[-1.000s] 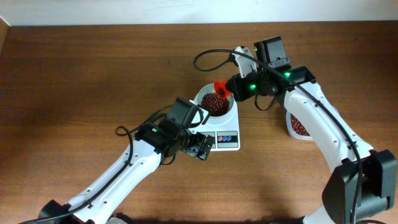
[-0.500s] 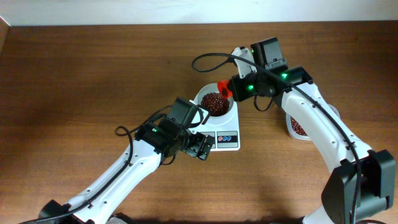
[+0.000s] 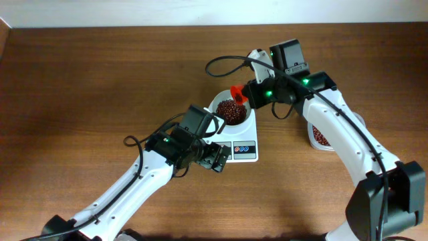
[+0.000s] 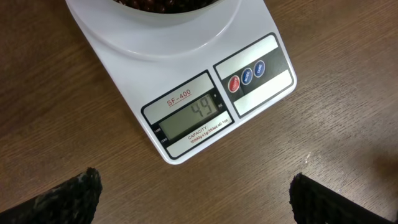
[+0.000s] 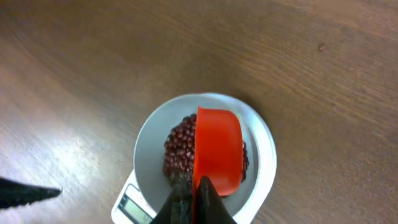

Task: Scoop item into bowl and weigh 50g on scale
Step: 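Tip the scoop further over the bowl to add more beans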

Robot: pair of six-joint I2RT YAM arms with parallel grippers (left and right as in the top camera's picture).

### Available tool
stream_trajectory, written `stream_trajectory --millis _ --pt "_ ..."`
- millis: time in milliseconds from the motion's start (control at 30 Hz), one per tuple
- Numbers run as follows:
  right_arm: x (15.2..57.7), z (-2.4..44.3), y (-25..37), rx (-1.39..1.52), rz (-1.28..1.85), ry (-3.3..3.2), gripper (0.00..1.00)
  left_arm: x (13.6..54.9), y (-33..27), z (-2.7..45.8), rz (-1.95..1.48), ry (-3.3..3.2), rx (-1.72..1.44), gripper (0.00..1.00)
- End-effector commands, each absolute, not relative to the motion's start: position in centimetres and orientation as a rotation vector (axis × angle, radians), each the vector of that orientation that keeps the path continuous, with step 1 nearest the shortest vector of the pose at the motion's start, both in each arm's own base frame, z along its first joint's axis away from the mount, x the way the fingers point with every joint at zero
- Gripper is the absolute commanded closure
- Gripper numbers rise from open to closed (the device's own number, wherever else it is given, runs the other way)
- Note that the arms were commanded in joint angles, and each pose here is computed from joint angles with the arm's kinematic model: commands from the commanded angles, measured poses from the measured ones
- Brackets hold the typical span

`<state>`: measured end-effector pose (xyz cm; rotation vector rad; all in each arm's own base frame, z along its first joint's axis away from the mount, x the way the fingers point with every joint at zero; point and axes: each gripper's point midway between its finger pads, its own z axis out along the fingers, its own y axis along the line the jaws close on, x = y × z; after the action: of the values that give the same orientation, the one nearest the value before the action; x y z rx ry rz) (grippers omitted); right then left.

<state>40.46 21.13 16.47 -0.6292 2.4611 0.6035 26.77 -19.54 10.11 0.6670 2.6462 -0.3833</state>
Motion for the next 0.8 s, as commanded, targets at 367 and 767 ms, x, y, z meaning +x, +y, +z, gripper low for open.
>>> stream_trajectory --millis 367,767 --pt "39.1 21.7 22.0 -0.964 0.274 2.216 0.96 26.8 -19.4 9.9 -0.371 2.646 0.683 0.01" --pt "39.9 22.1 21.1 -0.718 0.384 2.302 0.96 26.8 -19.3 9.9 -0.371 2.645 0.683 0.01"
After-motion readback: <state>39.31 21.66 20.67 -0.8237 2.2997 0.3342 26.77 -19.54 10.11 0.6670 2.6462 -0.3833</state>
